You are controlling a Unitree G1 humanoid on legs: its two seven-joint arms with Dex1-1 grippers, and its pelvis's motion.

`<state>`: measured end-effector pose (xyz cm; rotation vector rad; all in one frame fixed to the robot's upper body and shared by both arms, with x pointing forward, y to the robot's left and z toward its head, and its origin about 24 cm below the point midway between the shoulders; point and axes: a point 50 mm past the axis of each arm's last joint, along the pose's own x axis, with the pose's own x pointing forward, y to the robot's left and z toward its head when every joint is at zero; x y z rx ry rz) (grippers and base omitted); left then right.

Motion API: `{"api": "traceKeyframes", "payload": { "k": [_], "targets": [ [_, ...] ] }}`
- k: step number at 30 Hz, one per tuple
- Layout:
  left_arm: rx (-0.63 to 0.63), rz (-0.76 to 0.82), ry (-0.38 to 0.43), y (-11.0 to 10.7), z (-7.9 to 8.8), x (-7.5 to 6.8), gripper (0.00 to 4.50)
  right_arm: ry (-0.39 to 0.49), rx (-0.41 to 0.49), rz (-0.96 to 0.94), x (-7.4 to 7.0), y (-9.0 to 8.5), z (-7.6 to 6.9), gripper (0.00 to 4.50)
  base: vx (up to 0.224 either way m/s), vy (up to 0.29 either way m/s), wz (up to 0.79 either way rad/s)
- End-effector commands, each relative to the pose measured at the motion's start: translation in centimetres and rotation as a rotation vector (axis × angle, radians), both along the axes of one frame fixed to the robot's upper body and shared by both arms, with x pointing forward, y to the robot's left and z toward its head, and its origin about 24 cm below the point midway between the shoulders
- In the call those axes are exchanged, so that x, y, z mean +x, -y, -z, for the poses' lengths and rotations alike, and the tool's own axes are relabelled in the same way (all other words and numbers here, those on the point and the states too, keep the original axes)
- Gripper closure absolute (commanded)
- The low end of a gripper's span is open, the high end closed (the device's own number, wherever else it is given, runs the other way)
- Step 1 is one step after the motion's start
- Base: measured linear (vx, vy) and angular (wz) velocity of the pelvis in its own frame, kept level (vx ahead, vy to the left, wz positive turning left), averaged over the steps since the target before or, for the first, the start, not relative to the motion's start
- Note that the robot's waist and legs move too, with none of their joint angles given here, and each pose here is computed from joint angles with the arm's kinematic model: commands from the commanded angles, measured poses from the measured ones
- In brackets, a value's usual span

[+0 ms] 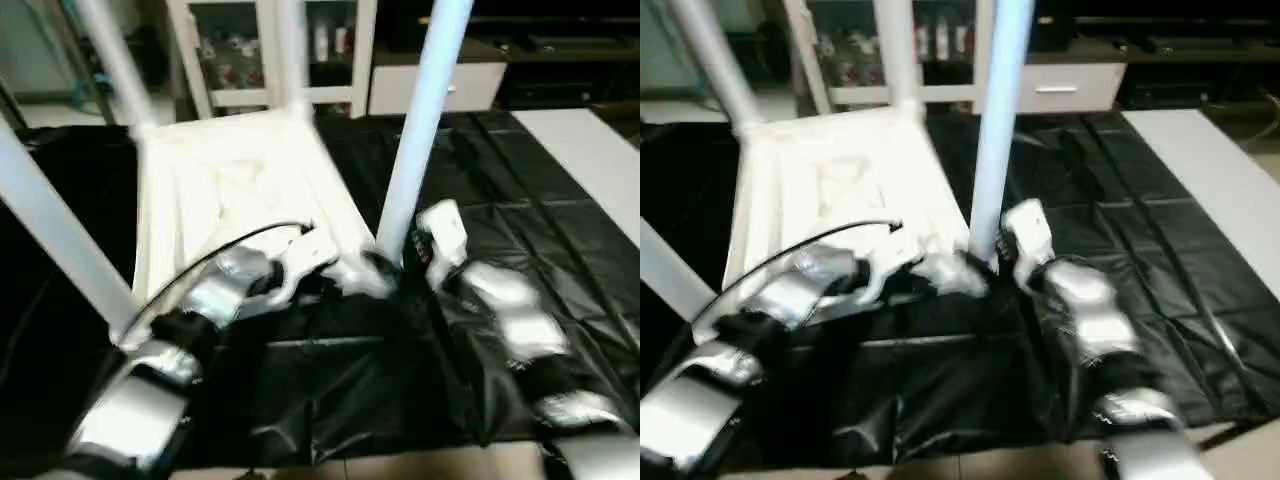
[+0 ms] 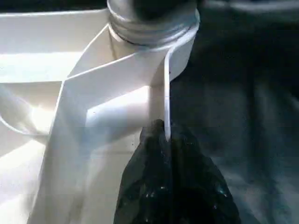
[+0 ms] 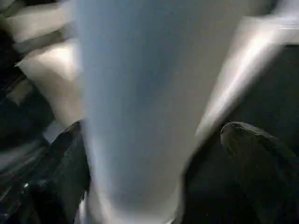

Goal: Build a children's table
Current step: Rotate leg to tighten

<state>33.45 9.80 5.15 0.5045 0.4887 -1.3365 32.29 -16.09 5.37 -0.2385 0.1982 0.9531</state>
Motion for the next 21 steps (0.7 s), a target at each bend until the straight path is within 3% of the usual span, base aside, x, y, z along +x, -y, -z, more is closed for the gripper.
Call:
{"api": "traceKeyframes", "payload": {
  "k": [1, 4, 12, 21],
  "targets": [
    [0.054, 0.131, -0.143, 0.3, 2.0, -2.0, 4.50, -0.036, -0.031, -0.094, -0.7, 0.1, 0.0, 0.05, 0.000, 0.000, 0.00],
    [0.040, 0.194, -0.187, 0.6, 1.7, -2.6, 4.50, -0.112, -0.004, -0.206, -1.7, 0.3, -0.2, 0.05, 0.000, 0.000, 0.00],
    [0.053, 0.235, -0.213, 0.7, 1.7, -3.2, 4.50, -0.181, 0.008, -0.317, -2.6, -0.5, 0.1, 0.05, 0.000, 0.000, 0.00],
    [0.068, 0.214, -0.191, 0.9, 1.9, -3.2, 4.50, -0.187, -0.079, -0.295, -2.3, 0.5, 0.7, 0.86, 0.000, 0.000, 0.00]
  ]
}}
